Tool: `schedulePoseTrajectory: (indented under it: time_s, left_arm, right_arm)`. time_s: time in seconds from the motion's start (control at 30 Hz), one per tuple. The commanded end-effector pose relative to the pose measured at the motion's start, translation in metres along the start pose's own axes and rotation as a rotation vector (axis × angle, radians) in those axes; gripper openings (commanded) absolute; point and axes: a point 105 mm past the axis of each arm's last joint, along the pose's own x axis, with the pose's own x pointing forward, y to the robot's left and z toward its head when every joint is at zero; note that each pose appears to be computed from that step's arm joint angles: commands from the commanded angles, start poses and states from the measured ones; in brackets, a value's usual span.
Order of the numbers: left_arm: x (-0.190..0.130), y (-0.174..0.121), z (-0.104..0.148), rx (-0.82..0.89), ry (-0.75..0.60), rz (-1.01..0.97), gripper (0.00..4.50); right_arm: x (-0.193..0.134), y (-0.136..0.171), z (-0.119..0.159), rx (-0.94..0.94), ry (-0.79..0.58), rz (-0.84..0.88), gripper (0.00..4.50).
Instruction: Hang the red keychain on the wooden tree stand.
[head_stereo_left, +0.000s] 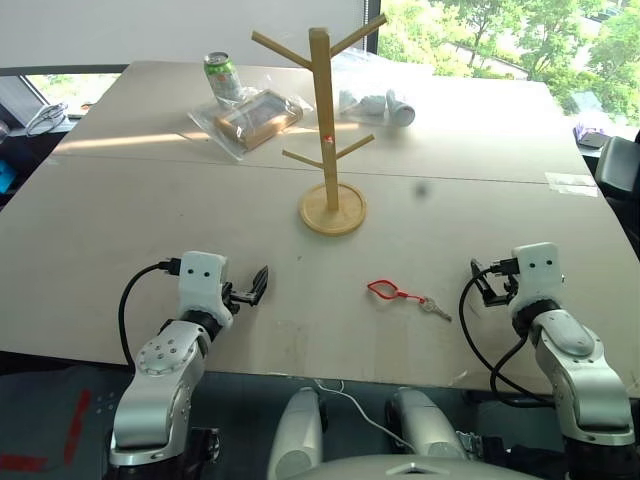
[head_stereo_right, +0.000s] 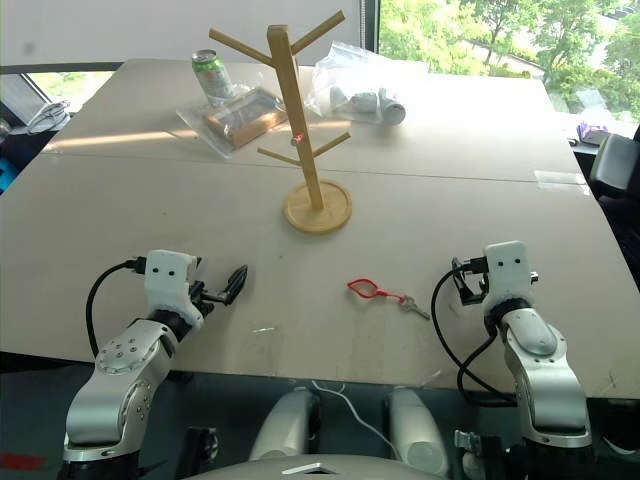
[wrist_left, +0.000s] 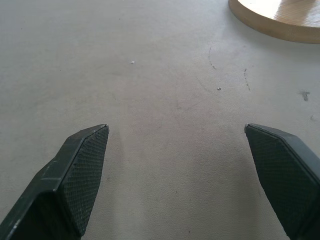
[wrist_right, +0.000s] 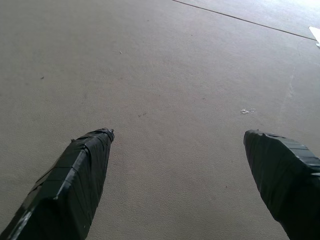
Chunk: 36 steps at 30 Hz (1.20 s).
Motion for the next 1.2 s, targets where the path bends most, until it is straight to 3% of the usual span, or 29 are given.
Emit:
schedulePoseTrajectory:
  time_s: [0.03,0.13,0.27,0.4,0.9,1.2]
  left_arm:
    - [-0.004,-0.005,0.013,0.061,-0.013,-0.182,4.5]
    - [-0.019,-0.021,0.026,0.184,0.031,-0.552,4.5]
    - [-0.03,-0.033,0.046,0.235,0.027,-0.759,4.5]
    - [-0.056,-0.059,0.06,0.268,0.026,-1.01,4.5]
    - [-0.054,-0.073,0.069,0.372,-0.033,-1.109,4.5]
    - [-0.051,-0.075,0.071,0.377,-0.044,-1.101,4.5]
  right_arm:
    - [0.002,0.002,0.03,-0.067,-0.074,0.16,4.47]
    - [-0.008,0.026,0.06,-0.148,-0.086,0.566,4.47]
    - [-0.032,0.052,0.06,-0.211,-0.013,0.901,4.47]
    - [-0.051,0.071,0.051,-0.251,0.049,1.112,4.47]
    - [-0.023,0.107,0.026,-0.324,-0.001,1.09,4.47]
    - [-0.013,0.109,0.017,-0.346,0.02,1.057,4.47]
